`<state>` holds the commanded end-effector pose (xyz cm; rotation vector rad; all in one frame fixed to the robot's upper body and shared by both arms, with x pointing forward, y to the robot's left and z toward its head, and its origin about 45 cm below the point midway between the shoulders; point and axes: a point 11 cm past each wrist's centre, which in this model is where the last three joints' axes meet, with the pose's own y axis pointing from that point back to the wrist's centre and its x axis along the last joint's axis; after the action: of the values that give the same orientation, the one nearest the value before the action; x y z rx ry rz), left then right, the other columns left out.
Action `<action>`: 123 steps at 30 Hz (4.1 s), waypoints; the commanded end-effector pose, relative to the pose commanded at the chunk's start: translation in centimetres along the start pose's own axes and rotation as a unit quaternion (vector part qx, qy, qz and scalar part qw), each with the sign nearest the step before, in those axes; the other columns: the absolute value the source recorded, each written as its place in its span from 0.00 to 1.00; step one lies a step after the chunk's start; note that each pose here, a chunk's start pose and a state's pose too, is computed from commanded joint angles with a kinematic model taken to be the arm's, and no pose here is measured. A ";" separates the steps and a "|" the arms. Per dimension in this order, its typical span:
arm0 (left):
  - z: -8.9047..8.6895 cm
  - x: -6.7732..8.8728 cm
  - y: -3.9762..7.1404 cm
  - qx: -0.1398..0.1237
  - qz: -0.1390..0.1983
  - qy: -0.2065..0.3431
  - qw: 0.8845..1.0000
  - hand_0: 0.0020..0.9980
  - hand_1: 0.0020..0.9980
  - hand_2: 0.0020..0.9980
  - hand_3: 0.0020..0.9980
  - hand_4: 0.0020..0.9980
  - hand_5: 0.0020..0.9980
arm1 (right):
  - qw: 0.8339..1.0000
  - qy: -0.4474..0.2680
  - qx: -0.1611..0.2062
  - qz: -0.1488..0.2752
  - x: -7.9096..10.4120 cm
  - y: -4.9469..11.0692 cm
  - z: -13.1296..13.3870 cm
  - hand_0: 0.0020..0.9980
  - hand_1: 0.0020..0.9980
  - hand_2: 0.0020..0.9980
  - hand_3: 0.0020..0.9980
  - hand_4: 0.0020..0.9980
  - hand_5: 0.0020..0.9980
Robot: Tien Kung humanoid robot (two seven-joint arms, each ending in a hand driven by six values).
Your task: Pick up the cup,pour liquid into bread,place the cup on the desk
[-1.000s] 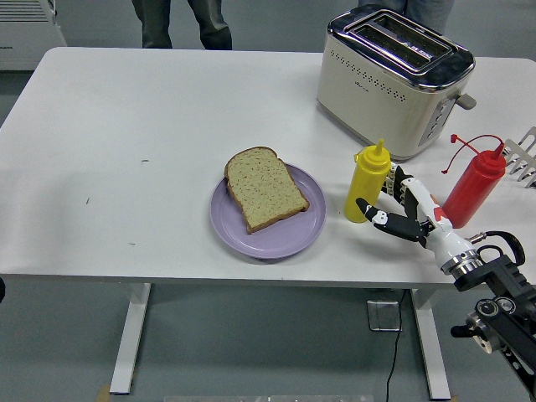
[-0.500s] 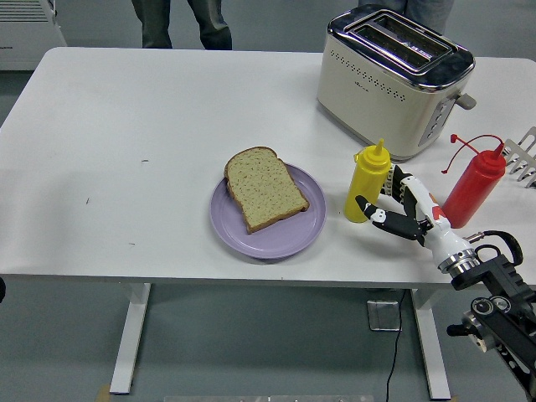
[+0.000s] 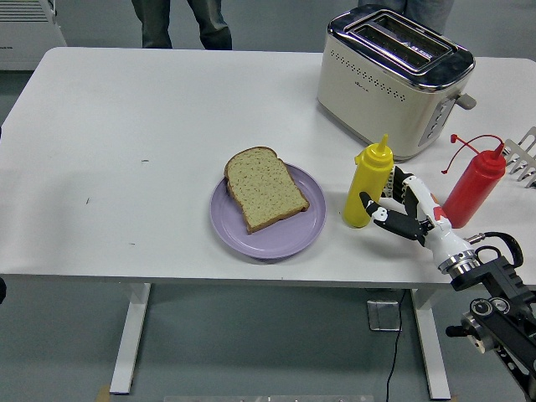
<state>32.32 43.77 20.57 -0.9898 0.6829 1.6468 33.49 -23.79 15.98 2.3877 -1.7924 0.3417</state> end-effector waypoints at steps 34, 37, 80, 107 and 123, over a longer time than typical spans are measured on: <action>0.3 -0.1 -0.1 -0.005 -0.001 0.001 1.000 0.83 0.82 0.86 0.82 0.66 1.00 | 0.991 0.007 0.133 -0.011 0.4 -0.2 -10.3 0.50 0.58 0.59 0.68 0.55 0.07; 0.4 -0.1 -0.1 -0.006 -0.002 0.000 1.000 0.83 0.82 0.86 0.82 0.66 1.00 | 0.987 0.022 0.157 -0.014 0.8 -0.4 -12.4 0.49 0.57 0.58 0.68 0.54 0.07; 0.6 0.3 0.1 -0.006 0.003 -0.002 1.000 0.83 0.82 0.86 0.82 0.66 1.00 | 0.659 0.666 0.349 0.024 1.2 -8.5 -27.6 0.53 0.58 0.58 0.68 0.54 0.07; 1.0 0.4 0.1 -0.013 0.004 0.001 1.000 0.83 0.82 0.86 0.82 0.66 1.00 | 0.543 0.800 0.255 -0.029 2.1 -10.1 -25.1 0.55 0.58 0.57 0.68 0.53 0.08; 1.3 0.1 0.0 -0.015 0.001 -0.001 1.000 0.83 0.82 0.86 0.82 0.66 1.00 | 0.562 0.785 0.261 0.005 3.0 -8.7 -27.2 0.55 0.59 0.57 0.68 0.53 0.08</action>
<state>31.97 44.91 21.08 -1.0086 0.6590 1.6647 39.93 -17.46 43.26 0.9873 -0.6785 2.2370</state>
